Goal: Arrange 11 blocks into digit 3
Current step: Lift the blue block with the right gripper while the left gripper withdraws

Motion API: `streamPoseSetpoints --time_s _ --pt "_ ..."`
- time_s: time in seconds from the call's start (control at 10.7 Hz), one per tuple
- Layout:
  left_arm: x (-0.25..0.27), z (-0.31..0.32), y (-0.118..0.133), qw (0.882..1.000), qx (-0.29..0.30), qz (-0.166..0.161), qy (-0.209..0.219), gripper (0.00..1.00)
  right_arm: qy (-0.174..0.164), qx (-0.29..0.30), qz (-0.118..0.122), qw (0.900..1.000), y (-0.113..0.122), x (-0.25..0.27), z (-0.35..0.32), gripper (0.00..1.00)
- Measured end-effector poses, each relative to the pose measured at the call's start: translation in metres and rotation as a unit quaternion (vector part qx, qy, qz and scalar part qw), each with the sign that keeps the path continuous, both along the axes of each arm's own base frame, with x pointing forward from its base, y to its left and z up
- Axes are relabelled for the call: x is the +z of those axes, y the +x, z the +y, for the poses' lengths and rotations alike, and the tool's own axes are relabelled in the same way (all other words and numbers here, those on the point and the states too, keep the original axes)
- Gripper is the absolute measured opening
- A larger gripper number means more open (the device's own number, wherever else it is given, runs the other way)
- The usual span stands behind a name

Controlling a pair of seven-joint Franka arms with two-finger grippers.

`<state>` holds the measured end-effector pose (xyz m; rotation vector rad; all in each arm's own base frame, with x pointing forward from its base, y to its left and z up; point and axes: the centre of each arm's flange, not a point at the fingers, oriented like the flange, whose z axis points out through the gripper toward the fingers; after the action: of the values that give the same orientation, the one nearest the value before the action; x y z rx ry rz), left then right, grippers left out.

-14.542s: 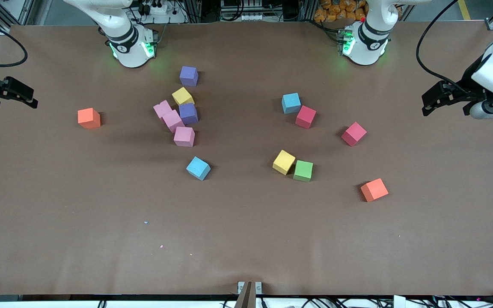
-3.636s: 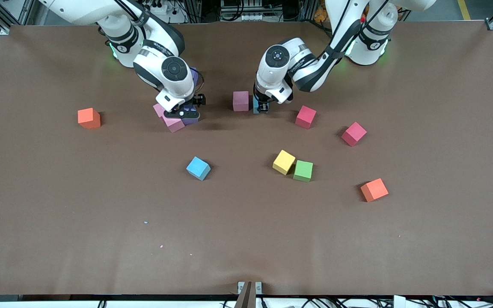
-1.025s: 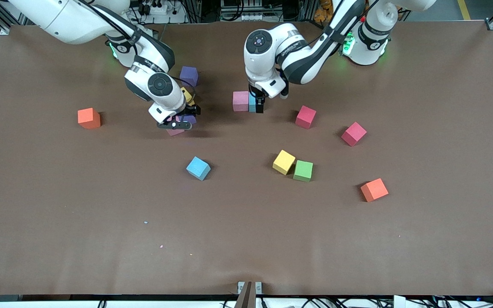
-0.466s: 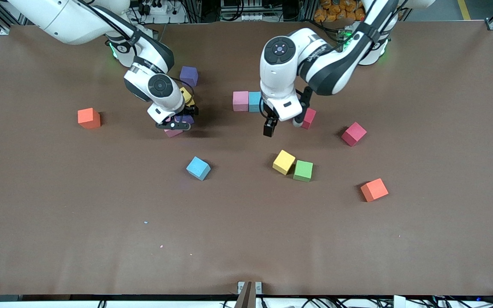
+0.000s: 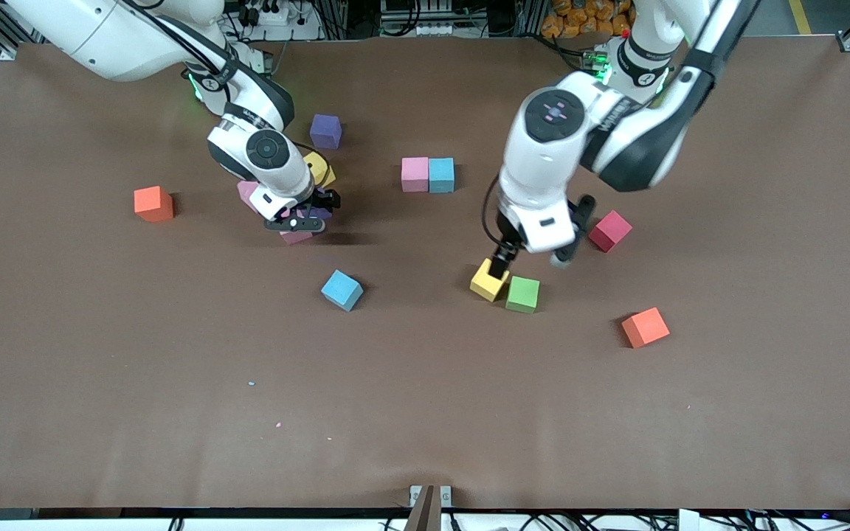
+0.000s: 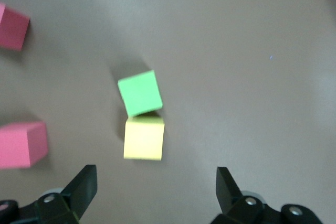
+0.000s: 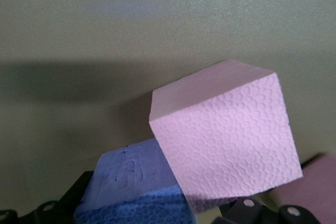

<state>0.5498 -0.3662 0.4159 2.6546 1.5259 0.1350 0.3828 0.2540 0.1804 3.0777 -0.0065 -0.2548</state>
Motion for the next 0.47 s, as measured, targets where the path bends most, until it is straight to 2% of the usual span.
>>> streamPoseSetpoints --time_s 0.28,0.47 --pt "0.004 0.040 0.028 1.000 -0.024 -0.010 0.013 1.00 0.002 0.001 0.004 1.000 -0.001 -0.002 0.001 1.00" --pt "0.006 0.059 0.039 1.000 -0.019 -0.009 0.016 1.00 0.002 0.002 0.006 1.000 -0.002 -0.003 0.001 0.99"
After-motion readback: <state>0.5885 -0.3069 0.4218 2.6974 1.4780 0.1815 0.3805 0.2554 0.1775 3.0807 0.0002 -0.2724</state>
